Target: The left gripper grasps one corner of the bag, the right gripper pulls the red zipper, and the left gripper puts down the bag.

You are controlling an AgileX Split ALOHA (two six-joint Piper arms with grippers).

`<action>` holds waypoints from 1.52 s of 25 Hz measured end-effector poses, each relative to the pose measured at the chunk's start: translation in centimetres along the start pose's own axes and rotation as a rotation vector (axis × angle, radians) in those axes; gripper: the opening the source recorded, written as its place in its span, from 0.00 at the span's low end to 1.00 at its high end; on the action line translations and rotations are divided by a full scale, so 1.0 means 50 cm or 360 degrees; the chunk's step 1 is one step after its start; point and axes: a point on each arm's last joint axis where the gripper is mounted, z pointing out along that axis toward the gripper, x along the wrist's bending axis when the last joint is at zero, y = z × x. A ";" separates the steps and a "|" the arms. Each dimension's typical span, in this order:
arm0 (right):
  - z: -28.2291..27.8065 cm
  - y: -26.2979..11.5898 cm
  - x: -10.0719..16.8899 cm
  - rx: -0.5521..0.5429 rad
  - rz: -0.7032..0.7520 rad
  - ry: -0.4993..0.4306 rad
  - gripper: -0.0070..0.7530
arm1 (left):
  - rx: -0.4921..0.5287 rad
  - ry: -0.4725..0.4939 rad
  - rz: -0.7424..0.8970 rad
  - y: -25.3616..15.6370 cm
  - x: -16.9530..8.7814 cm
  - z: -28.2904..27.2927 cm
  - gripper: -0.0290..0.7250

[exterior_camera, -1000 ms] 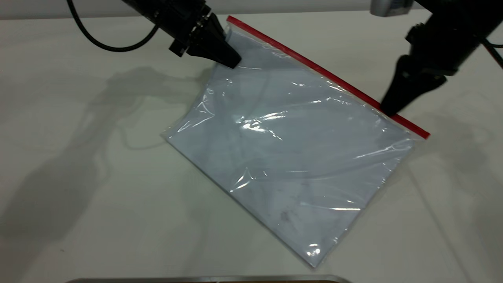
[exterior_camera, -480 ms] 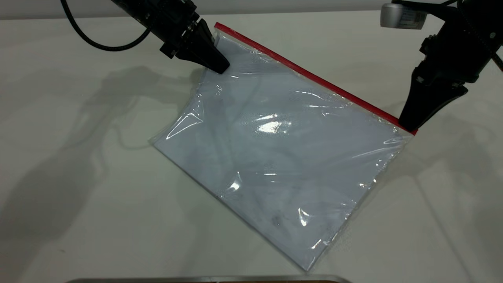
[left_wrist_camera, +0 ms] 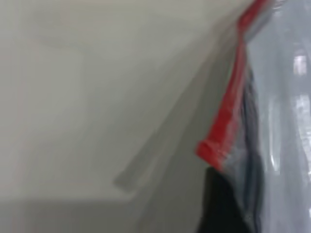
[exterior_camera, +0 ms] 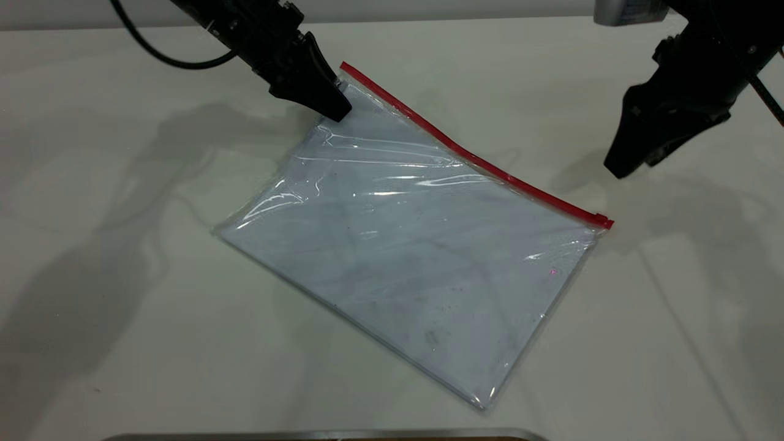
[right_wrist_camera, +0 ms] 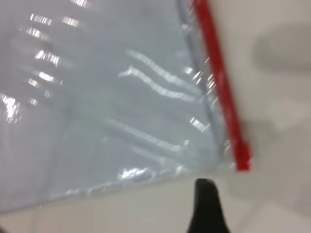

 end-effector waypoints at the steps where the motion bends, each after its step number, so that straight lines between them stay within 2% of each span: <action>1: -0.007 0.014 -0.004 -0.0032 -0.0014 -0.0016 0.80 | 0.0039 0.0050 -0.0046 0.004 0.002 -0.009 0.80; 4: -0.043 0.067 -0.013 -0.0122 -0.0032 -0.0018 0.81 | 0.0148 0.0187 -0.0188 0.032 0.003 -0.056 0.90; 8: -0.124 0.153 -0.016 -0.0240 -0.0075 0.0018 0.78 | 0.0166 0.0413 -0.0434 0.106 -0.011 -0.156 0.91; 11: -0.208 0.212 -0.009 -0.0294 -0.0123 0.0039 0.77 | 0.0162 0.0529 -0.0576 0.161 -0.042 -0.236 0.89; 15: -0.340 0.269 0.006 -0.0358 -0.0158 -0.0029 0.77 | 0.0134 0.0693 -0.0657 0.225 -0.097 -0.341 0.86; 19: -0.460 0.301 0.019 -0.0551 -0.0066 -0.0224 0.77 | 0.0041 0.0857 -0.0698 0.273 -0.151 -0.426 0.82; 23: -0.557 0.287 0.050 -0.0677 -0.0016 -0.0345 0.77 | -0.0017 0.1041 -0.0825 0.297 -0.194 -0.493 0.80; 29: -0.714 0.213 0.144 -0.0873 -0.0063 -0.0421 0.76 | -0.0161 0.1320 -0.1033 0.325 -0.267 -0.590 0.80; 34: -0.798 0.112 0.228 -0.0963 -0.0079 -0.0420 0.76 | -0.0287 0.1451 -0.0995 0.349 -0.355 -0.669 0.80; 38: -0.835 0.032 0.291 -0.1032 -0.0082 -0.0360 0.76 | -0.0306 0.1495 -0.0973 0.344 -0.436 -0.711 0.79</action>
